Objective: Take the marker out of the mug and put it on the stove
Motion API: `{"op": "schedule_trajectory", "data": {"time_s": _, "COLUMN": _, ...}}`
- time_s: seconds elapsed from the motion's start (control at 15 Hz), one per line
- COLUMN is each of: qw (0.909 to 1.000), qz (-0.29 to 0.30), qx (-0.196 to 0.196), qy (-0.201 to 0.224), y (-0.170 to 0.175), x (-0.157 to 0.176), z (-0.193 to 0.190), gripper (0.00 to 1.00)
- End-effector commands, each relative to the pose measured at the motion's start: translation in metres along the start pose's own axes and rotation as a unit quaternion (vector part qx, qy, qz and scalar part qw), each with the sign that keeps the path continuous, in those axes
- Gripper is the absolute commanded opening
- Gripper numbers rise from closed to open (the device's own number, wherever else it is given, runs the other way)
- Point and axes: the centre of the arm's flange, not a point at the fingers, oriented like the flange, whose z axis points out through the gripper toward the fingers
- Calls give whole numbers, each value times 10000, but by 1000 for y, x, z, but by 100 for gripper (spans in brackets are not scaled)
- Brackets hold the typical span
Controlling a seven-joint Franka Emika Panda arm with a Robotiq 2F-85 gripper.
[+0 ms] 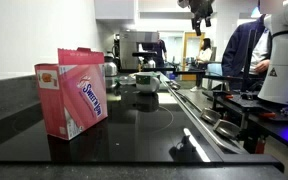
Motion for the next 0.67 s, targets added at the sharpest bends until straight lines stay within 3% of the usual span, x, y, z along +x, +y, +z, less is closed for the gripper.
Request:
{"op": "schedule_trajectory", "data": {"time_s": 0.0, "qw": 10000, "qz": 0, "qx": 0, "qy": 1, "y": 0, "x": 0, "z": 0, "gripper": 100}}
{"op": "schedule_trajectory", "data": {"time_s": 0.33, "qw": 10000, "qz": 0, "qx": -1, "qy": 1, "y": 0, "x": 0, "z": 0, "gripper": 100}}
{"op": "schedule_trajectory", "data": {"time_s": 0.6, "qw": 9927, "qz": 1112, "qx": 329, "qy": 334, "y": -9, "x": 34, "z": -4, "gripper": 100}}
